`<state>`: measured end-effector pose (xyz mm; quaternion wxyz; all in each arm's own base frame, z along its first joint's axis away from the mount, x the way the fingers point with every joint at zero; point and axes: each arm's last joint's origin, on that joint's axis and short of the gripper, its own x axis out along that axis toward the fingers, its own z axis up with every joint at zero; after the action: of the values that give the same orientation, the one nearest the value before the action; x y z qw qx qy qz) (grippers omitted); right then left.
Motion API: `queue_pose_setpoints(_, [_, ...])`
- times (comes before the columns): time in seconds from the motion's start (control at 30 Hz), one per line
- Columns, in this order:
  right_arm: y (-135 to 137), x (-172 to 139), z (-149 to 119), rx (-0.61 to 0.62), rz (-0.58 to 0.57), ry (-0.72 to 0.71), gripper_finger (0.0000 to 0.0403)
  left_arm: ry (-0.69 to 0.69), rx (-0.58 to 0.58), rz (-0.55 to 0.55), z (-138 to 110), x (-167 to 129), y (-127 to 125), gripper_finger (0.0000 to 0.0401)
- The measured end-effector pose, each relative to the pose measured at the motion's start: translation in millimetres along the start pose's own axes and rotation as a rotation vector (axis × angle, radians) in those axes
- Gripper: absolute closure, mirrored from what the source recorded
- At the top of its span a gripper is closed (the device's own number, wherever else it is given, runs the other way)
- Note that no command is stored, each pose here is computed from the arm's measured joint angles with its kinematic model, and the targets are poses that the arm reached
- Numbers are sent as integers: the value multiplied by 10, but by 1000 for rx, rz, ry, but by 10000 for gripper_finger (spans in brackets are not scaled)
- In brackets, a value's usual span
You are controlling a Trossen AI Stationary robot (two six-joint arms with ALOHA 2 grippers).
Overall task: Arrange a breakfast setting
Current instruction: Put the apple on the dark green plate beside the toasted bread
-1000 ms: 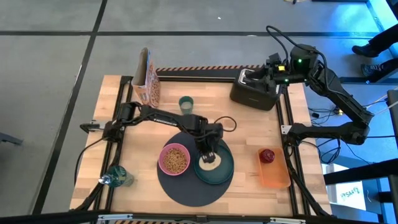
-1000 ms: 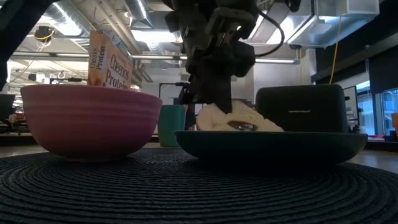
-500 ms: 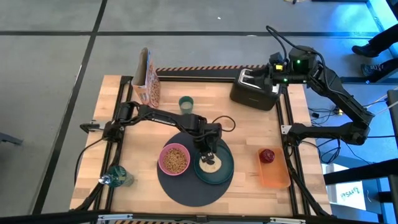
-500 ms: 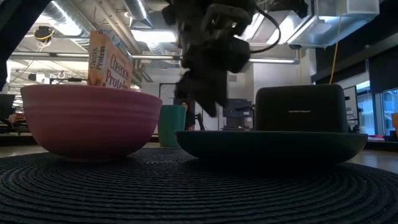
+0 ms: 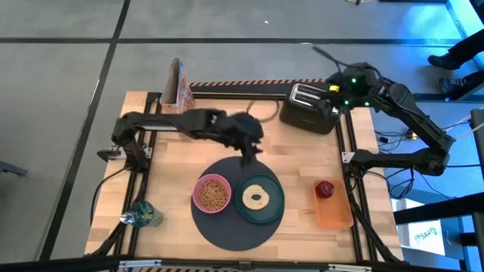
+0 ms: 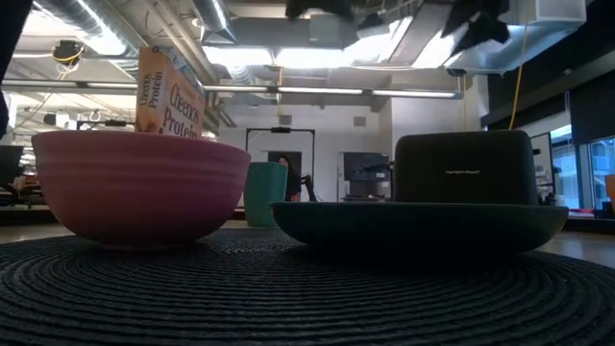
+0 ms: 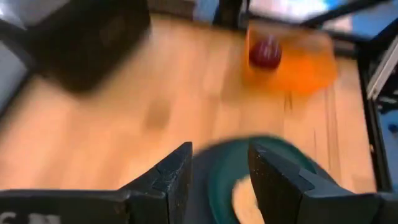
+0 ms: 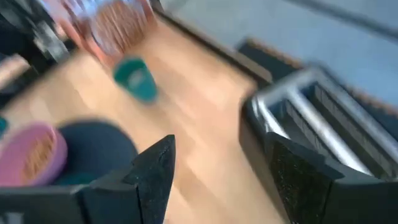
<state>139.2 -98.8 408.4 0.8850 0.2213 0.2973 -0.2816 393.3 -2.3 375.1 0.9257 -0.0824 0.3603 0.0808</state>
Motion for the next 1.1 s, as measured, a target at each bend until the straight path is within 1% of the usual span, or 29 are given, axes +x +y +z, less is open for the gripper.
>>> queue_pose_setpoints(0.07, [-19,8,-77,33,-24,85,166,-101,54,5,112,-185,17,252])
queue_pose_setpoints(0.13, [-28,-7,-188,77,-42,200,166,-171,86,28,169,-361,32,252])
queue_pose_setpoints(0.2, [-12,-31,-313,110,-76,311,166,-231,93,85,210,-522,72,252])
queue_pose_setpoints(0.3, [50,-54,-540,172,-111,427,166,-257,102,205,194,-683,161,252])
queue_pose_setpoints(0.37, [116,-41,-683,229,-99,474,166,-257,106,224,159,-744,226,252])
queue_pose_setpoints(0.47, [241,-18,-898,309,-74,534,166,-237,112,178,77,-769,273,252])
queue_pose_setpoints(0.53, [338,-3,-1037,349,-76,584,166,-204,138,147,-11,-719,277,252])
queue_pose_setpoints(0.67, [553,61,-1315,398,-123,665,166,-131,187,121,-243,-538,286,252])
queue_pose_setpoints(0.73, [669,100,-1454,421,-139,703,166,-121,193,76,-365,-438,279,252])
queue_pose_setpoints(0.8, [777,130,-1595,446,-165,746,166,-152,195,-2,-441,-341,259,252])
queue_pose_setpoints(0.87, [880,138,-1720,468,-200,792,166,-145,201,-82,-544,-249,231,252])
queue_pose_setpoints(0.93, [971,136,-1828,499,-242,818,166,-173,203,-141,-598,-172,177,252])
queue_pose_setpoints(1.0, [1058,134,-1915,530,-275,839,166,-177,210,-170,-668,-108,126,252])
queue_pose_setpoints(1.1, [1176,135,-2016,573,-301,870,166,-221,221,-193,-723,-34,56,252])
